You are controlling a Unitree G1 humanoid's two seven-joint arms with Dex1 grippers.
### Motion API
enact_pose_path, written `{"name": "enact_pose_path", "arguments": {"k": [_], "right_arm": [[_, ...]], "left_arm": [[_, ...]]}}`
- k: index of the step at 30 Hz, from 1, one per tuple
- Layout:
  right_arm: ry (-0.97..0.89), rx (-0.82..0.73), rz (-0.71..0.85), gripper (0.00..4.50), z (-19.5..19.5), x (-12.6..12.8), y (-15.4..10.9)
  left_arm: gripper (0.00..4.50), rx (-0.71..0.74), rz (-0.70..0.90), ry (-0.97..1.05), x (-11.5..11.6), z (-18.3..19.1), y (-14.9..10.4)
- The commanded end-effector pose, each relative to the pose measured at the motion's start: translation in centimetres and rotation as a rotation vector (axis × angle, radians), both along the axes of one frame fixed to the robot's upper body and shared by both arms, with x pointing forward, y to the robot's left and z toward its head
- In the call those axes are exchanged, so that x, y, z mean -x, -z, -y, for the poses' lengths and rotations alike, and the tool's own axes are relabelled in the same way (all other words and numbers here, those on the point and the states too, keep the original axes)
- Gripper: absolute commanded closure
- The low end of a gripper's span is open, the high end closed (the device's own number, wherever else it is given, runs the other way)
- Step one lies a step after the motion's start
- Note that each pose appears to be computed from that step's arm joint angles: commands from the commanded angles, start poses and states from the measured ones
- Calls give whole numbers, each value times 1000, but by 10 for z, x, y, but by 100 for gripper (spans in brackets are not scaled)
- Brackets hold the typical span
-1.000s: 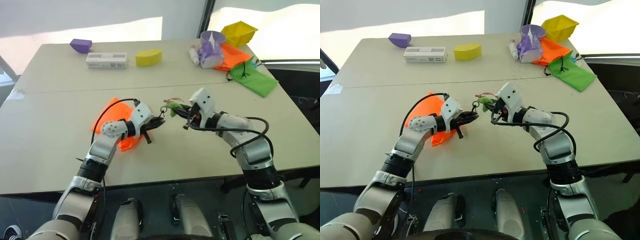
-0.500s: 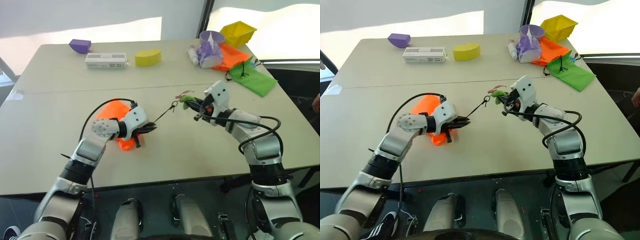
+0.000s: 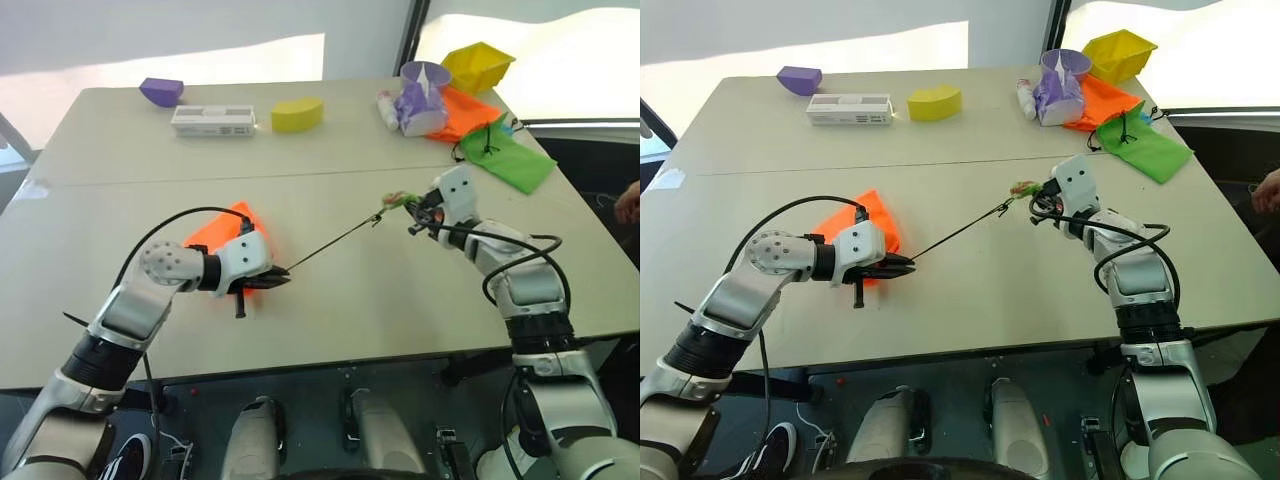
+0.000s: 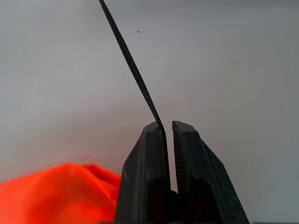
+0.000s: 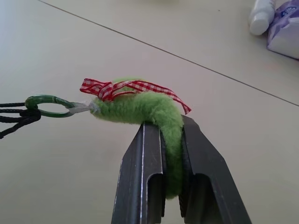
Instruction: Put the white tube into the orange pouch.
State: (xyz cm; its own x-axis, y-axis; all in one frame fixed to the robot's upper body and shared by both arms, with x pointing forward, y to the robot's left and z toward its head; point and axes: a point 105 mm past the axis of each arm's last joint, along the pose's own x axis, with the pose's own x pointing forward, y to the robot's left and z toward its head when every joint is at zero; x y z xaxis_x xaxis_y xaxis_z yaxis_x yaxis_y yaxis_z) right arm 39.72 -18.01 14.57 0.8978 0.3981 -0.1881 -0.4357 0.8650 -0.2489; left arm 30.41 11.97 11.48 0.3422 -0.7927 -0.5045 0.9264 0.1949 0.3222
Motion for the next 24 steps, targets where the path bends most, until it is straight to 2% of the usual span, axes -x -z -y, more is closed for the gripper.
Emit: {"name": "enact_pose_path", "arguments": {"k": [1, 3, 6, 7, 9, 12, 14, 15, 18, 21, 24], "right_arm": [[132, 51, 111, 450, 37, -2, -32], [118, 52, 102, 450, 33, -2, -29], [24, 69, 69, 450, 20, 5, -22], [-15, 54, 43, 450, 16, 9, -18], [-94, 46, 4, 450, 6, 18, -12], [-152, 33, -18, 332, -4, 26, -8], [-193, 15, -33, 228, -10, 32, -10], [-237, 23, -44, 172, -14, 37, -10], [-344, 80, -85, 22, -19, 56, -6], [-369, 67, -89, 10, -18, 60, -14], [-411, 29, -63, 10, -18, 65, -26]], "left_arm": [[446, -18, -2, -65, -4, -16, 3], [446, 6, -5, -79, -6, -14, 2], [446, 127, -41, -150, -17, -11, -10], [361, 163, -48, -148, -18, -8, -15], [286, 213, -28, -139, -20, -3, -24], [134, 287, 3, -82, -15, 7, -37], [32, 347, 0, -46, -8, 13, -45], [0, 378, 11, -35, -7, 14, -50], [0, 458, -3, -33, -3, 11, -61], [0, 546, 90, -94, -14, 3, -79], [0, 651, 102, -169, -24, -8, -94]]}}
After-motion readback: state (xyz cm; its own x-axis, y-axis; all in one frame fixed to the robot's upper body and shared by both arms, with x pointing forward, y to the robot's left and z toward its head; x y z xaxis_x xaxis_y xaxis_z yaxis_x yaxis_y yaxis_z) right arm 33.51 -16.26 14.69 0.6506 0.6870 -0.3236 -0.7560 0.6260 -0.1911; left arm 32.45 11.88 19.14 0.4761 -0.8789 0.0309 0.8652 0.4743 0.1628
